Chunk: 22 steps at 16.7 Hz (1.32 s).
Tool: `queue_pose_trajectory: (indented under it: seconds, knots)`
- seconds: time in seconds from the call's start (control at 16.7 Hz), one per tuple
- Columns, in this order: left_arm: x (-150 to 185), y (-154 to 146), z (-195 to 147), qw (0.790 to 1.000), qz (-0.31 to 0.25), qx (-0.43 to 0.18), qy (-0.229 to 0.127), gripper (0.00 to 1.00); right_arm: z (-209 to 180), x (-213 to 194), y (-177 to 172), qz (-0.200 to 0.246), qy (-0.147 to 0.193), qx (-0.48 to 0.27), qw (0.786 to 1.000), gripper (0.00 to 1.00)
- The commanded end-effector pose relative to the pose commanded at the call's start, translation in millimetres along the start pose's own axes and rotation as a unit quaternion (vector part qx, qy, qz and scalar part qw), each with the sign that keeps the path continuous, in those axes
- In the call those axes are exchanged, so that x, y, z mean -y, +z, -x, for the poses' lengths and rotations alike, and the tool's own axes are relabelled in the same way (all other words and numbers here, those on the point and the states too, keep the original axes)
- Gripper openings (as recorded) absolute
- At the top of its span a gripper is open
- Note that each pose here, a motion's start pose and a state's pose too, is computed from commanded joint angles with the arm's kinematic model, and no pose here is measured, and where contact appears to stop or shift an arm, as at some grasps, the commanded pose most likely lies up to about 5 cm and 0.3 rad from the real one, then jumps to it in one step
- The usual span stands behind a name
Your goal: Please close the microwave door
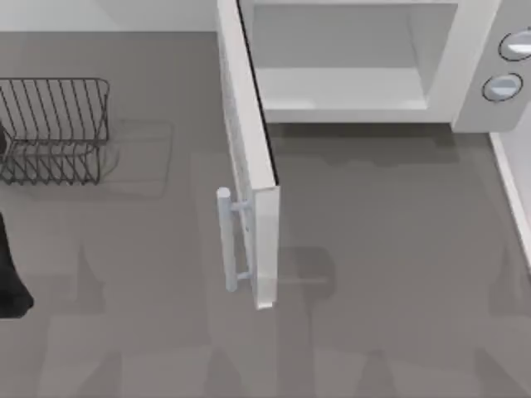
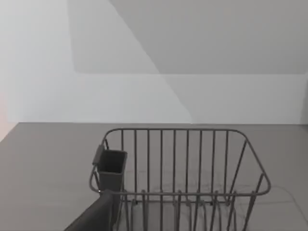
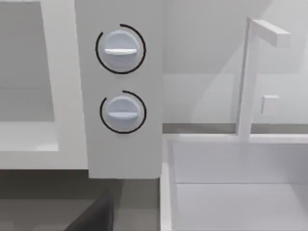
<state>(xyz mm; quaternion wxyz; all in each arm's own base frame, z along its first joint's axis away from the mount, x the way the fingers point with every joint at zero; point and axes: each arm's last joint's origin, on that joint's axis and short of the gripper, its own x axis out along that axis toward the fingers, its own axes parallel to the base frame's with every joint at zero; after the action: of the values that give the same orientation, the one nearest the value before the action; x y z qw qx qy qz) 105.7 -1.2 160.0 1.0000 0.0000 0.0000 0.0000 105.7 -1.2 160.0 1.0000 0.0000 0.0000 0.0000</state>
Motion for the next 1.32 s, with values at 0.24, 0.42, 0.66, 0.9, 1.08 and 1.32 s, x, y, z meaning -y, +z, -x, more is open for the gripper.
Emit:
queue_pose_trajectory:
  seconds: [0.24,0.42,0.66,0.9,1.08,1.32]
  knots:
    - [1.0,1.6,-0.6,1.0,-0.007,-0.017,-0.007,1.0,0.0,0.0,0.0,0.0,0.0,0.0,1.0,1.0]
    - [4.7,10.0,-3.4,0.996,-0.033,-0.076,-0.035,1.0,0.0,0.0,0.0,0.0,0.0,0.0,1.0,1.0]
    - [12.5,35.3,-14.0,0.972,-0.088,-0.193,-0.1,1.0,0.0,0.0,0.0,0.0,0.0,0.0,1.0,1.0]
    - [25.3,72.4,-39.1,0.918,-0.152,-0.313,-0.191,1.0,0.0,0.0,0.0,0.0,0.0,0.0,1.0,1.0]
    - [39.8,102.0,-68.6,0.859,-0.196,-0.388,-0.271,1.0,0.0,0.0,0.0,0.0,0.0,0.0,1.0,1.0]
    - [66.2,137.3,-116.9,0.774,-0.242,-0.449,-0.375,1.0,0.0,0.0,0.0,0.0,0.0,0.0,1.0,1.0]
